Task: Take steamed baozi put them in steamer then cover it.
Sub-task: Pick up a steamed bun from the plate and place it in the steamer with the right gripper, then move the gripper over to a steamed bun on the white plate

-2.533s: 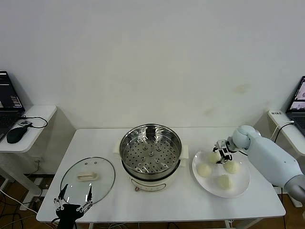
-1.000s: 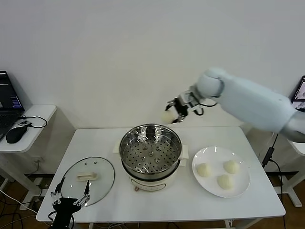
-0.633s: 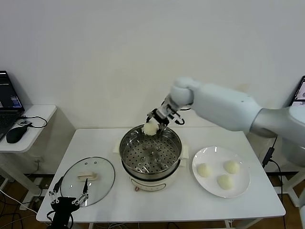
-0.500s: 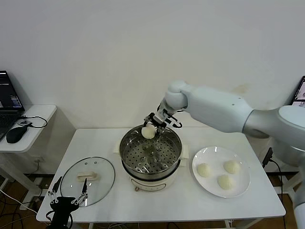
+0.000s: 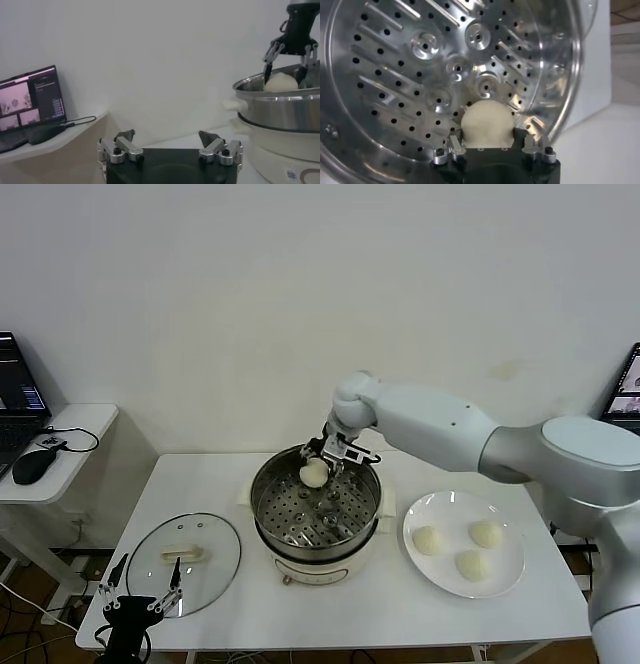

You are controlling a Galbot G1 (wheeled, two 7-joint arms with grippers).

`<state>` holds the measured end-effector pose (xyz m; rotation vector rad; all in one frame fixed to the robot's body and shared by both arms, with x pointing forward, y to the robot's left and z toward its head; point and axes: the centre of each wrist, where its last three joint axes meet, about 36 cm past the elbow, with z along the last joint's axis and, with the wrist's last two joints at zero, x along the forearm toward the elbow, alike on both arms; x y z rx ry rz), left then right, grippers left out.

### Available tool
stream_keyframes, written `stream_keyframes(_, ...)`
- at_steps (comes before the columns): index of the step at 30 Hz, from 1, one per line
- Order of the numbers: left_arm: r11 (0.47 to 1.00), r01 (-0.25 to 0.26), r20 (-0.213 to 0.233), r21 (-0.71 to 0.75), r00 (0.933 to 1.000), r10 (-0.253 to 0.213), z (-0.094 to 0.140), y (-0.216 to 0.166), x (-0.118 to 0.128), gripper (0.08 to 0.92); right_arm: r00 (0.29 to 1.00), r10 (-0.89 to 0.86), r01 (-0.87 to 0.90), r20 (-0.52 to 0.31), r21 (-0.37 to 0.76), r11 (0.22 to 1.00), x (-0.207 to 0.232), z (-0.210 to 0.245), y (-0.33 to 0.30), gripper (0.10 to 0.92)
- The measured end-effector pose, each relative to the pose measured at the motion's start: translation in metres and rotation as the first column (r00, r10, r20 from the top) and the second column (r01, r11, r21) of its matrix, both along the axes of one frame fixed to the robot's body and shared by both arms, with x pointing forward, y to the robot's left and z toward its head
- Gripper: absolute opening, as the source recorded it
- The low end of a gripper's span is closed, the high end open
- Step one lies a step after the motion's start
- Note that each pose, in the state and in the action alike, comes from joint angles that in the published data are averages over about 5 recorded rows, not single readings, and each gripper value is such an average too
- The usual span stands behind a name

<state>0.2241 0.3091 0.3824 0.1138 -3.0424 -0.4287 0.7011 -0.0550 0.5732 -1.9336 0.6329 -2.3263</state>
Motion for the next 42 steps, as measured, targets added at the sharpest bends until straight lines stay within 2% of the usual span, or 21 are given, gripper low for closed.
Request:
stream_keyframes(7, 1.0, -0.001, 0.003, 0.001, 1.0, 0.001, 0.001, 0.0, -0.001, 0.823, 1.0, 0.019, -0.019, 0.008, 0.006, 1.0, 0.002, 0.004, -0.001, 0.803)
stream_keyframes(13, 1.0, 0.002, 0.006, 0.009, 1.0, -0.002, 0.004, 0.002, -0.001, 0.823, 0.999, -0.045, 0.045, 0.007, 0.029, 0.999, -0.001, 0.031, -0.007, 0.822)
stream_keyframes(20, 1.0, -0.007, 0.001, 0.019, 1.0, 0.006, 0.013, 0.003, 0.002, 0.823, 0.964, -0.263, 0.264, -0.027, 0.097, 0.96, -0.019, 0.079, -0.032, 0.823)
stream_keyframes(26, 0.999, -0.038, -0.022, 0.026, 0.999, 0.039, 0.024, 0.005, 0.009, 0.823, 0.886, -0.458, 0.464, -0.075, 0.128, 0.877, -0.043, 0.108, -0.078, 0.823)
stream_keyframes(31, 0.998, -0.048, -0.043, 0.031, 0.9979, 0.049, 0.028, 0.007, 0.015, 0.823, 0.79, -0.601, 0.612, -0.12, 0.136, 0.779, -0.069, 0.112, -0.134, 0.823)
stream_keyframes(42, 0.998, -0.042, -0.071, 0.047, 0.9964, 0.045, 0.027, 0.009, 0.024, 0.823, 0.591, -0.788, 0.806, -0.175, 0.094, 0.584, -0.123, 0.071, -0.241, 0.823)
